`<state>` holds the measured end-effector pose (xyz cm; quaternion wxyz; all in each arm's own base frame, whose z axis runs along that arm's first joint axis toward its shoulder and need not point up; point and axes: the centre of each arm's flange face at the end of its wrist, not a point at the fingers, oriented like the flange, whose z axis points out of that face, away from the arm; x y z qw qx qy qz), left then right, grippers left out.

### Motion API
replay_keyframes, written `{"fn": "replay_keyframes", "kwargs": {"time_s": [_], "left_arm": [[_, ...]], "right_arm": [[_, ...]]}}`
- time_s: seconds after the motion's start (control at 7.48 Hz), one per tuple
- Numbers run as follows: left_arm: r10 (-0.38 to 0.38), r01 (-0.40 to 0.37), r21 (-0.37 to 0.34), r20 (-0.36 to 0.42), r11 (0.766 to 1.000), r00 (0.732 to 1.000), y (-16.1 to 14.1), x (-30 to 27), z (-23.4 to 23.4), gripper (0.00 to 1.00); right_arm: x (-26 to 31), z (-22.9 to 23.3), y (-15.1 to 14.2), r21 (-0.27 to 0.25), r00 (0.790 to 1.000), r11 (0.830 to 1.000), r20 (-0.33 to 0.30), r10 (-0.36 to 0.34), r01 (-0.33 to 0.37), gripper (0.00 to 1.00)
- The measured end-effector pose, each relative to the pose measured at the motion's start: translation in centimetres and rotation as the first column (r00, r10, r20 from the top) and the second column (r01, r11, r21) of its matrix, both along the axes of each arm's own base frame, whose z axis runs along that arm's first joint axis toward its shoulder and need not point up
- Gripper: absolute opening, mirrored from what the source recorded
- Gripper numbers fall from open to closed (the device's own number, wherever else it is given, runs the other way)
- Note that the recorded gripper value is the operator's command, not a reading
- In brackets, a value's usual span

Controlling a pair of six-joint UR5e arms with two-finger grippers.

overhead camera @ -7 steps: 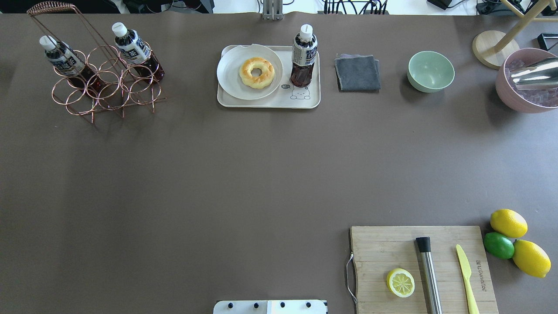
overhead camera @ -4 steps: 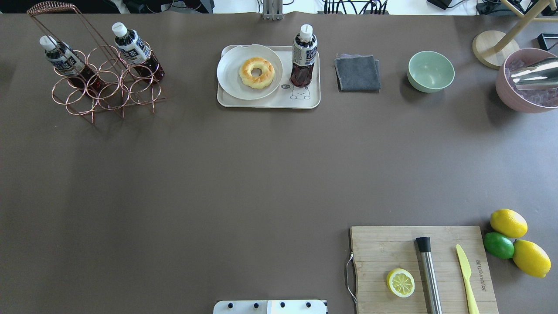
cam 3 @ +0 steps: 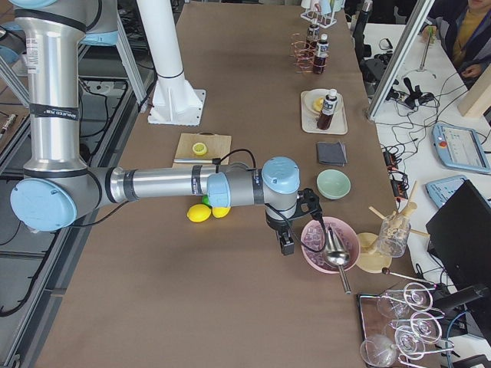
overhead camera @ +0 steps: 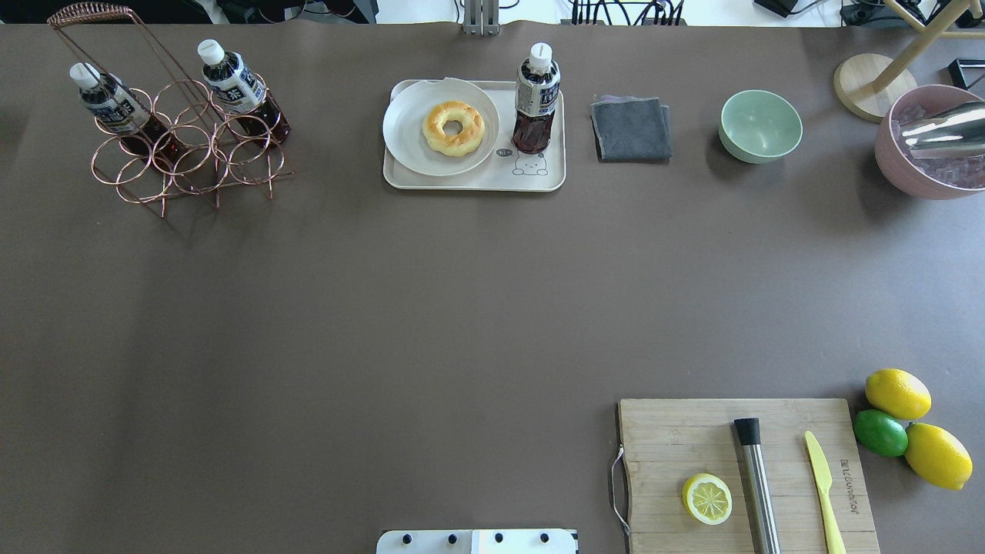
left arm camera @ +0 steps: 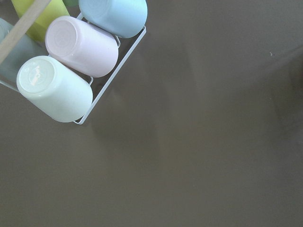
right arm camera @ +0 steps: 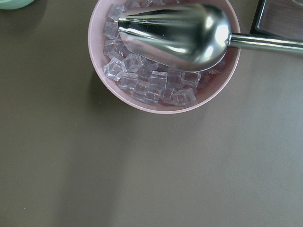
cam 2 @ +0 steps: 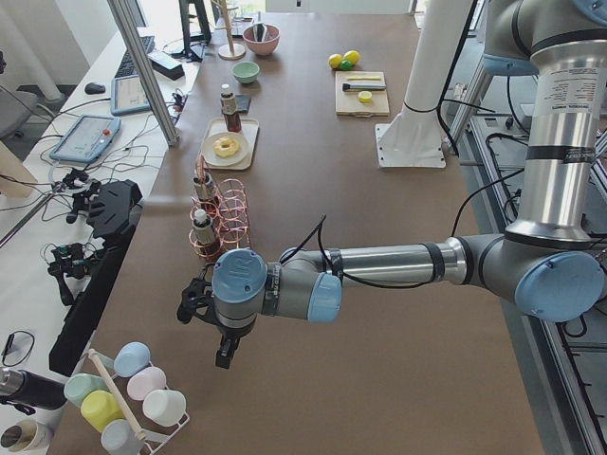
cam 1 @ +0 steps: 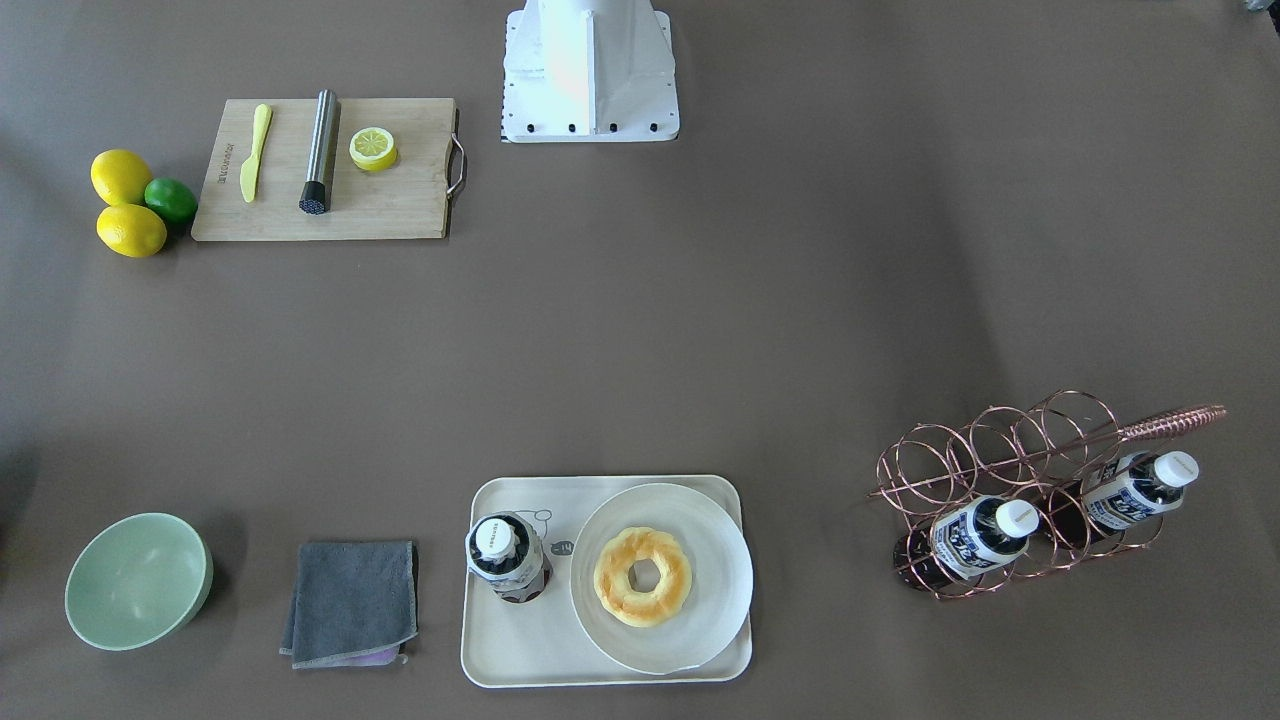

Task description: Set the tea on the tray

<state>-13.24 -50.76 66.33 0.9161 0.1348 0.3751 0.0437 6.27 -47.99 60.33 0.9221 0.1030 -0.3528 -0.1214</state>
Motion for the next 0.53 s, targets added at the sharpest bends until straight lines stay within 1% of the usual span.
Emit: {"fn": "replay_keyframes", "kwargs": {"time_s": [0.53], "left_arm": [[0.006, -0.006, 0.013, 0.001, 1.000, 1.000, 0.13, 0.31, -0.32, 0.97]], "right_arm": [[-0.51, -0.19, -0.24, 0.003, 1.000, 1.000, 0.000, -0.010, 0.010, 1.00]]}}
